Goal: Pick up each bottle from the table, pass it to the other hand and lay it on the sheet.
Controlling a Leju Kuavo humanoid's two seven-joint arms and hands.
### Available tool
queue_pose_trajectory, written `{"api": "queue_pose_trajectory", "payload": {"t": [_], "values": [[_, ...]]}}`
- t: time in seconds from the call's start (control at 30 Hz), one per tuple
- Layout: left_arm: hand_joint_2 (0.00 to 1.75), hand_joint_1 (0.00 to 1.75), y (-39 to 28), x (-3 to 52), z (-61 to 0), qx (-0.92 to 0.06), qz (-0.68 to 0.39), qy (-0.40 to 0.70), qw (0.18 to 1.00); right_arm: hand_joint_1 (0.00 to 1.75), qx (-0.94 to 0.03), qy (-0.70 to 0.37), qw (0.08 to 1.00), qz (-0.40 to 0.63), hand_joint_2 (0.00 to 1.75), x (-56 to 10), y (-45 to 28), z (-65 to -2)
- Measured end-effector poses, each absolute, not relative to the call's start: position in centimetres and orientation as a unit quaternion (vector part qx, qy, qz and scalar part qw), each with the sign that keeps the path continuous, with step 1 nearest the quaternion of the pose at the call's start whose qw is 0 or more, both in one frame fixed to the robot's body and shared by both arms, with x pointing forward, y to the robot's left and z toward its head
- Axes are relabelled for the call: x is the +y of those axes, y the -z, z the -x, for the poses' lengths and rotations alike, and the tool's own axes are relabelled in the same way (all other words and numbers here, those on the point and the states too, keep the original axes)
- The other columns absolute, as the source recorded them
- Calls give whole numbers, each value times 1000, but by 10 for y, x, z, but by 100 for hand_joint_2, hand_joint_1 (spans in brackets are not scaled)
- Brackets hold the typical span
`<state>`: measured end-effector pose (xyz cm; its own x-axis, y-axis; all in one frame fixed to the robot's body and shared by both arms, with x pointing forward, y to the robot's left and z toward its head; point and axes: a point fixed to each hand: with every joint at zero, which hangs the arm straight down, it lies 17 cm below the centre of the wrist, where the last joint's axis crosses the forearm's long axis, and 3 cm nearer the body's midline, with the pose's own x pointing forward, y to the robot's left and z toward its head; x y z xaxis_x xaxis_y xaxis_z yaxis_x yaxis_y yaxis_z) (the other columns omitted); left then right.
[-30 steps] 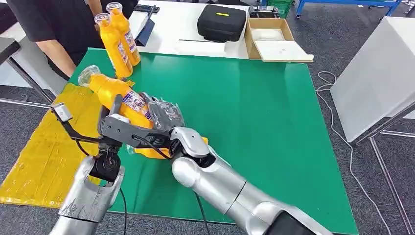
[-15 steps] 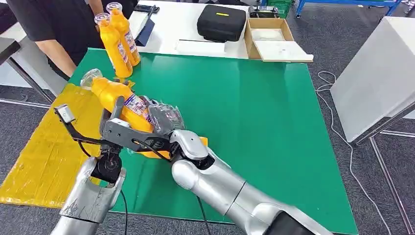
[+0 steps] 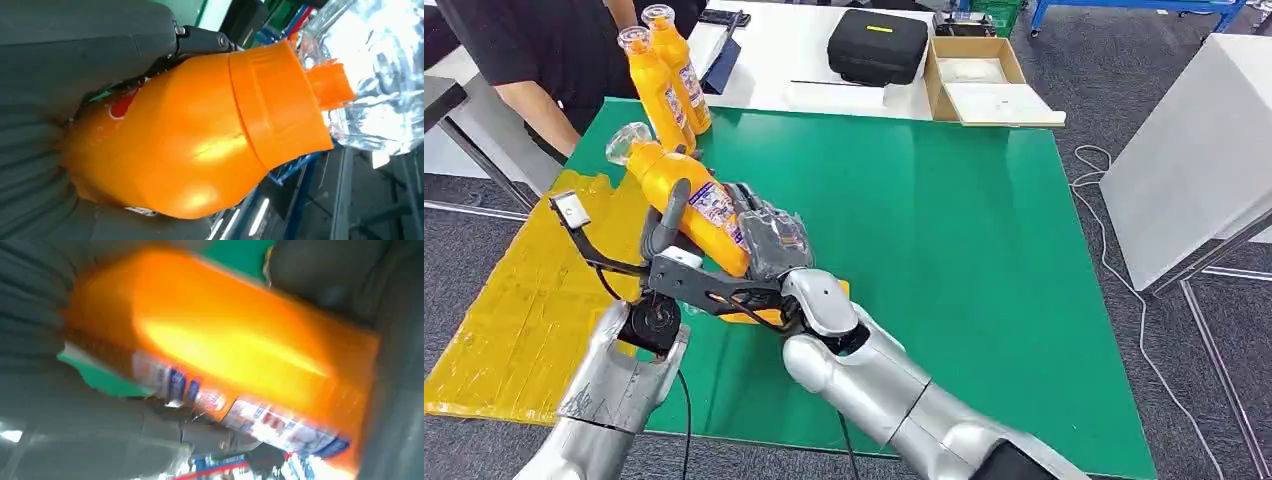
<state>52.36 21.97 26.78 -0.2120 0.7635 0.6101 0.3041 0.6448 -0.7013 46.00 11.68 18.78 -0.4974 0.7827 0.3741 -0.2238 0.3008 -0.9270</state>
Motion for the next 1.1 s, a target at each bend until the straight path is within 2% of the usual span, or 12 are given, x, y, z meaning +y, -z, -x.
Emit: {"api": "queue_pose_trajectory", "payload": {"t": [0.33, 0.83, 0.97, 1.1], "values": [[175, 175, -269, 228, -534, -745, 368, -226, 508, 0, -754, -373, 481, 247, 0, 9, -289, -511], [175, 175, -254, 249, -533, -746, 354, -238, 512, 0, -777, -326, 478, 248, 0, -25, -298, -513], [175, 175, -249, 291, -531, -792, 250, -244, 501, 0, -778, -325, 480, 244, 0, -30, -291, -512], [175, 175, -261, 359, -530, -836, 104, -247, 478, 0, -779, -327, 481, 233, 0, -30, -286, -513]]}}
